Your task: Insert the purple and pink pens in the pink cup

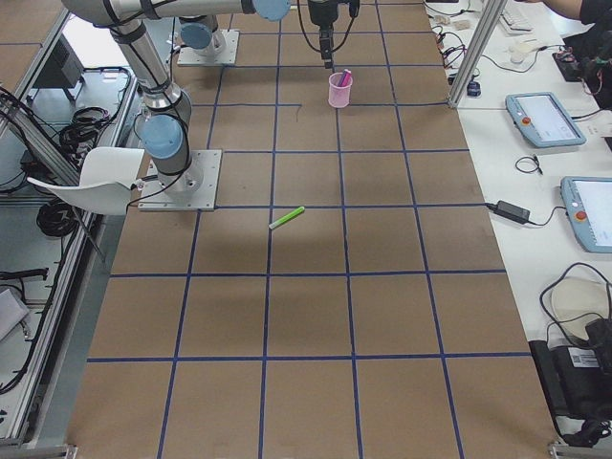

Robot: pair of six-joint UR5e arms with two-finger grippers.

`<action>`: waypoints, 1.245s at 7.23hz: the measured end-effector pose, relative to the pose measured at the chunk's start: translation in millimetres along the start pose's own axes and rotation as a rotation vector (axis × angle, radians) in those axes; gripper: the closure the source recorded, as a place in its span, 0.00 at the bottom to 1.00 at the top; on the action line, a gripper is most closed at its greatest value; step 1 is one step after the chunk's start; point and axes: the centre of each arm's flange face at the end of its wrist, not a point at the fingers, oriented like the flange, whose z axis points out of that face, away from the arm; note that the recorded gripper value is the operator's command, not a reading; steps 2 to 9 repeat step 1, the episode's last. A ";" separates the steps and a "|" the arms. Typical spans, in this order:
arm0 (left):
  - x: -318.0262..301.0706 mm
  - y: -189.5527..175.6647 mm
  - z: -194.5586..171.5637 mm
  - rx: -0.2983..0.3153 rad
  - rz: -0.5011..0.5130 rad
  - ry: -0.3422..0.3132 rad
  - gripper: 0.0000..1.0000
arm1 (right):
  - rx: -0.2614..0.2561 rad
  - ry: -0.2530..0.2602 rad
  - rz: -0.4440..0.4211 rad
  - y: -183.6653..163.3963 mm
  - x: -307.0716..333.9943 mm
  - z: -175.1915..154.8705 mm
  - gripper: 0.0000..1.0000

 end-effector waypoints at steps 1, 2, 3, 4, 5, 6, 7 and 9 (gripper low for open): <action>-1.6 -0.7 0.0 -0.002 0.007 -0.014 0.00 | -0.001 0.000 0.000 0.1 -0.1 0.0 0.00; -1.6 -0.7 0.0 -0.002 0.007 -0.014 0.00 | -0.001 0.000 0.000 0.1 -0.1 0.0 0.00; -1.6 -0.7 0.0 -0.002 0.007 -0.014 0.00 | -0.001 0.000 0.000 0.1 -0.1 0.0 0.00; -1.6 -0.7 0.0 -0.002 0.007 -0.014 0.00 | -0.001 0.000 0.000 0.1 -0.1 0.0 0.00; -1.6 -0.7 0.0 -0.002 0.007 -0.014 0.00 | -0.001 0.000 0.000 0.1 -0.1 0.0 0.00; -1.6 -0.7 0.0 -0.002 0.007 -0.014 0.00 | -0.001 0.000 0.000 0.1 -0.1 0.0 0.00; -1.6 -0.7 0.0 -0.002 0.007 -0.014 0.00 | -0.001 0.000 0.000 0.1 -0.1 0.0 0.00; -1.6 -0.7 0.0 -0.002 0.007 -0.014 0.00 | -0.001 0.000 0.000 0.1 -0.1 0.0 0.00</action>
